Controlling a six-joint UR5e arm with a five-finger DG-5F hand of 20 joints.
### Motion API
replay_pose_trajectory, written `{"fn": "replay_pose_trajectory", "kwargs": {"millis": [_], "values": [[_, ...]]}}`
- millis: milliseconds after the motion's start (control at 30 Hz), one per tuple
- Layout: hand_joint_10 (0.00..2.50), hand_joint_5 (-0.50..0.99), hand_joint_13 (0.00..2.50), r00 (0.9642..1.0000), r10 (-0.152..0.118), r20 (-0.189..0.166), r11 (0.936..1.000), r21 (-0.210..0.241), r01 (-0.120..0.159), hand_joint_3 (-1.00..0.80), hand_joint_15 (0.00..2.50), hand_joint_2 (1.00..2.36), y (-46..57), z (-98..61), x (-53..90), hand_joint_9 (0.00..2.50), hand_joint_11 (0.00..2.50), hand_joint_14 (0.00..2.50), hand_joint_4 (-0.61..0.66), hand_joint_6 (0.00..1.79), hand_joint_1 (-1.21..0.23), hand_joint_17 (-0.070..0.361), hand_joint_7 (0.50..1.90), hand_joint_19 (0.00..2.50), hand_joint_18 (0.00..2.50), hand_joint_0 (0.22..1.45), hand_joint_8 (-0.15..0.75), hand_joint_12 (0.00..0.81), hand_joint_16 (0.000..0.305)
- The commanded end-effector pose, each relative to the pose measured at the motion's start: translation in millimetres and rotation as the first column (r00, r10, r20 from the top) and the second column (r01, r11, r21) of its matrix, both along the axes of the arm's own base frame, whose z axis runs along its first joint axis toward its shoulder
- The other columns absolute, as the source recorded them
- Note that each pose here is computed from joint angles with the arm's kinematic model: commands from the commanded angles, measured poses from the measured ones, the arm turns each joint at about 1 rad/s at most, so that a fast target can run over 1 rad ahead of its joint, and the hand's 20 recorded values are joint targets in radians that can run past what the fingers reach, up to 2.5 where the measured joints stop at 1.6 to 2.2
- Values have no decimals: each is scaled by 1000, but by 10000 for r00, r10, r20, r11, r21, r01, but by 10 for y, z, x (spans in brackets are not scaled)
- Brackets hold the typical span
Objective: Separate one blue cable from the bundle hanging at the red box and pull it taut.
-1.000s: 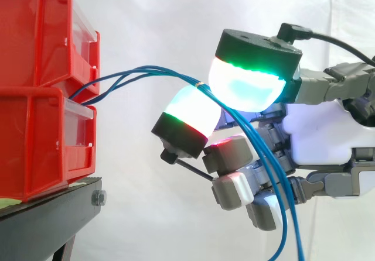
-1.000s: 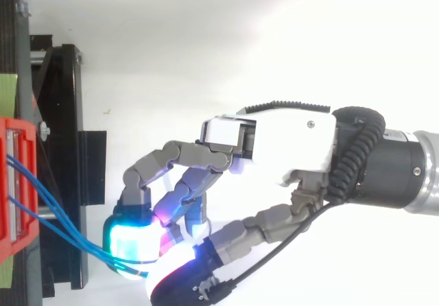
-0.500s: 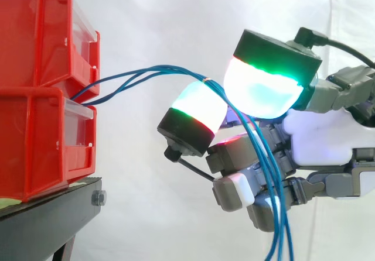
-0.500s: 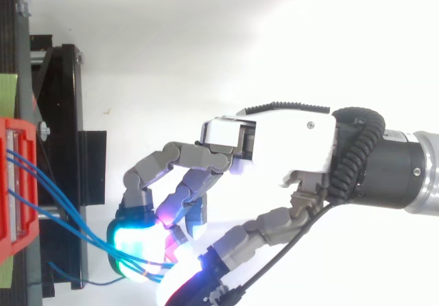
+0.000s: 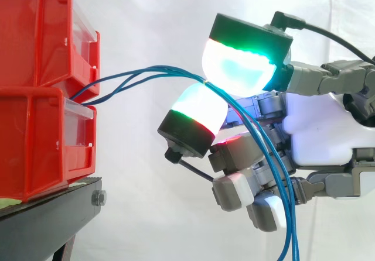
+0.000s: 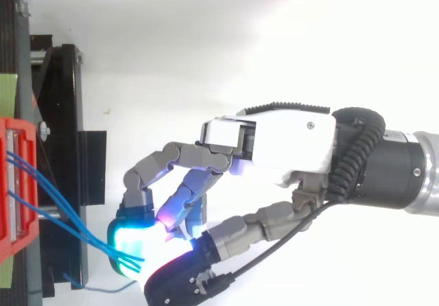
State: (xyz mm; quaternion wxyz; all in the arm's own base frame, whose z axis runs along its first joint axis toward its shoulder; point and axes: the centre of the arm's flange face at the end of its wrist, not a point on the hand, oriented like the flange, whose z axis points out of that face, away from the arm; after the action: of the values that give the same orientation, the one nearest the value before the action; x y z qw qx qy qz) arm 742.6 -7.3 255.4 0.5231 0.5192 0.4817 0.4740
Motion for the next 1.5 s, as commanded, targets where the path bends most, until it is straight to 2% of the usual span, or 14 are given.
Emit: {"fn": "replay_pose_trajectory", "kwargs": {"millis": [0,67,133,267,400,433,500,633,867,1000,1100,1200,1333,1467], "values": [[23,-194,879,10000,-8,4,10000,1,8,-201,890,1024,-4,-1,0,881,1276,24,148,848,-734,112,1121,821,986,630,363,430,50],[23,-198,869,10000,-8,5,10000,16,8,-192,890,1024,-4,-1,0,876,1273,25,139,849,-749,112,1113,811,985,636,363,431,50],[22,-213,860,10000,-8,9,10000,62,8,-2,878,1030,-4,-1,0,841,1245,24,144,852,-746,113,1071,813,976,658,355,429,50],[22,-224,842,10000,7,9,10000,62,-7,117,885,1027,7,-1,0,790,1204,24,155,854,-741,113,1045,821,957,698,347,427,50],[21,-256,814,10000,22,-21,10000,55,-22,-41,882,1025,28,-3,-3,699,1214,24,221,877,-783,113,1036,837,914,753,343,426,50],[21,-258,764,10000,22,-21,10000,55,-22,-88,849,1030,28,-3,-3,612,1241,24,252,873,-856,116,1133,793,921,742,357,428,52],[21,-262,700,10000,22,-31,9999,113,-22,-163,821,1026,27,-5,-5,529,1305,26,299,878,-938,123,1219,732,909,716,377,439,55],[21,-271,674,10000,22,-85,9999,161,-20,-303,815,1016,26,-11,-11,467,1297,25,317,909,-997,126,1158,714,906,690,385,438,56],[22,-265,709,9999,52,-98,9998,189,-50,-453,824,1004,29,-12,-12,496,1252,25,317,906,-967,123,1103,739,918,684,383,440,55],[23,-258,787,9999,36,-151,9997,252,-32,-322,848,1016,26,-18,-18,673,1209,26,299,888,-845,120,1012,763,959,664,370,439,53],[22,-244,828,9999,21,-121,9997,258,-18,-157,852,1027,25,-15,-15,753,1188,24,270,862,-731,117,1011,779,980,665,366,436,52],[22,-242,834,10000,36,-91,9996,265,-34,-87,856,1029,28,-6,-10,768,1186,22,266,857,-699,117,1001,778,982,669,361,434,52],[22,-244,822,10000,52,-75,9996,284,-50,-127,851,1026,39,-5,-9,745,1189,24,275,857,-714,117,1055,772,976,677,366,438,52],[22,-243,816,9999,67,-104,9996,293,-64,-359,851,1012,40,-8,-11,741,1191,25,282,879,-786,116,1033,780,967,672,366,437,52]]}}
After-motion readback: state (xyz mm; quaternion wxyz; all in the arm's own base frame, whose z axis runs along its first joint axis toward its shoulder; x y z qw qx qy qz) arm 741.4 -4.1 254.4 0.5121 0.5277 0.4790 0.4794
